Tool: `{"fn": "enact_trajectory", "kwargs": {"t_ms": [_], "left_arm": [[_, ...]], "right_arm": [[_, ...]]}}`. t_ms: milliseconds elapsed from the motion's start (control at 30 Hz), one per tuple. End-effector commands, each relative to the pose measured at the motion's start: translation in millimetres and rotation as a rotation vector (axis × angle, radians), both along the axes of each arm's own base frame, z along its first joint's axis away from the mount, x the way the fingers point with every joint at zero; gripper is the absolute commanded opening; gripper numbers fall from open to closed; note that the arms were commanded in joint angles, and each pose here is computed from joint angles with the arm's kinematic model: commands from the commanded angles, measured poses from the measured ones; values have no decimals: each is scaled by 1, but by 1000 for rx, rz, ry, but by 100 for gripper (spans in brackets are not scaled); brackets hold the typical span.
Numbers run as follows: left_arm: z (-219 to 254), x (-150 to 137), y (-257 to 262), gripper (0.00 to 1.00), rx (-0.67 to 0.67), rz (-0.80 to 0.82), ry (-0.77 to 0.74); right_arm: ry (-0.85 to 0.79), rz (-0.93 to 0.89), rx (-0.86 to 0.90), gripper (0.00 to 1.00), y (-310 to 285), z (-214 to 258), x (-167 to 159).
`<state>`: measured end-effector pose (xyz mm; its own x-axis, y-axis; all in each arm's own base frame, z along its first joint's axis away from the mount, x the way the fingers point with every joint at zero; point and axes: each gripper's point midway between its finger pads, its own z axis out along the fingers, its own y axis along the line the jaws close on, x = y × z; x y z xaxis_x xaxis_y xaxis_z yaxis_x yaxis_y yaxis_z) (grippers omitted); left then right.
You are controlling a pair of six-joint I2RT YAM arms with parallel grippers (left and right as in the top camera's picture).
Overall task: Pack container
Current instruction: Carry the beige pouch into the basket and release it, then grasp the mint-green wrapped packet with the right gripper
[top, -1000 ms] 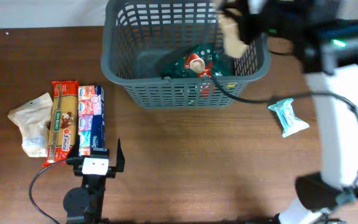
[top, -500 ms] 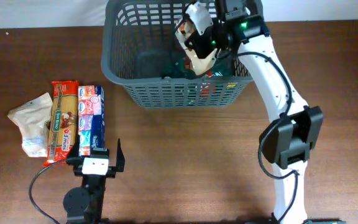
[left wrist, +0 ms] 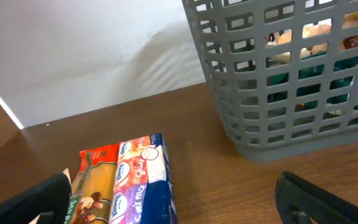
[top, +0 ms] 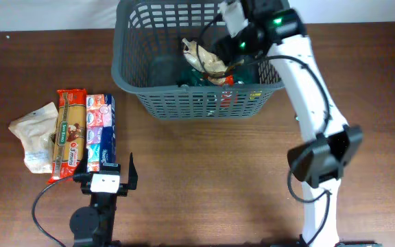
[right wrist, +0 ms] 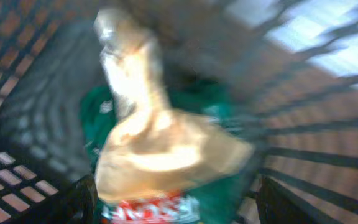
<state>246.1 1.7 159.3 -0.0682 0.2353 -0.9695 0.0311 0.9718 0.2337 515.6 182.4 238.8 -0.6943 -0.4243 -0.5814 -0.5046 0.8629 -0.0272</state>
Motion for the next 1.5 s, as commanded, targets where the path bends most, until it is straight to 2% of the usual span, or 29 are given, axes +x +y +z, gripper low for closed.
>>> {"fn": "enact_trajectory", "kwargs": {"t_ms": [0,100,200,300,367,400,500,533,667,767,900,1067,1167,1300,1333,1367,1433,1467], "left_arm": [[-1,0,3,99,-9,14,-1],[-1,0,3,99,-9,14,-1],[-1,0,3,99,-9,14,-1],[-1,0,3,99,-9,14,-1],[-1,0,3,99,-9,14,-1],[-1,0,3,99,-9,14,-1],[-1,0,3,99,-9,14,-1],[-1,0,3,99,-9,14,-1],[-1,0,3,99,-9,14,-1],[-1,0,3,99,-9,14,-1],[-1,0,3,99,-9,14,-1],[-1,0,3,99,-9,14,-1],[-1,0,3,99,-9,14,-1],[-1,0,3,99,-9,14,-1],[-1,0,3,99,-9,14,-1],[-1,0,3,99,-9,14,-1],[-1,0,3,99,-9,14,-1],[-1,0,3,99,-9,14,-1]], "right_arm": [[-375,-202,12,79,-65,168,-30],[-446,-335,23,79,-129,207,-49],[-428,-548,36,79,-218,210,-64],[-349,-699,83,79,-298,179,-75],[-255,-758,133,79,-334,140,-84],[-136,-790,183,79,-350,95,-92],[45,-797,204,76,-352,18,-102],[115,-734,172,76,-343,-19,-106],[230,-557,102,89,-316,-90,-117],[314,-430,63,96,-290,-132,-132],[374,-402,-14,100,-285,-163,-143],[450,-377,-21,99,-274,-197,-152],[523,-386,-11,92,-269,-220,-159],[598,-426,8,76,-262,-242,-164],[617,-445,15,47,-260,-248,-165],[622,-460,21,29,-259,-250,-165],[606,-514,39,4,-260,-248,-158],[590,-532,51,4,-261,-243,-153]]}}
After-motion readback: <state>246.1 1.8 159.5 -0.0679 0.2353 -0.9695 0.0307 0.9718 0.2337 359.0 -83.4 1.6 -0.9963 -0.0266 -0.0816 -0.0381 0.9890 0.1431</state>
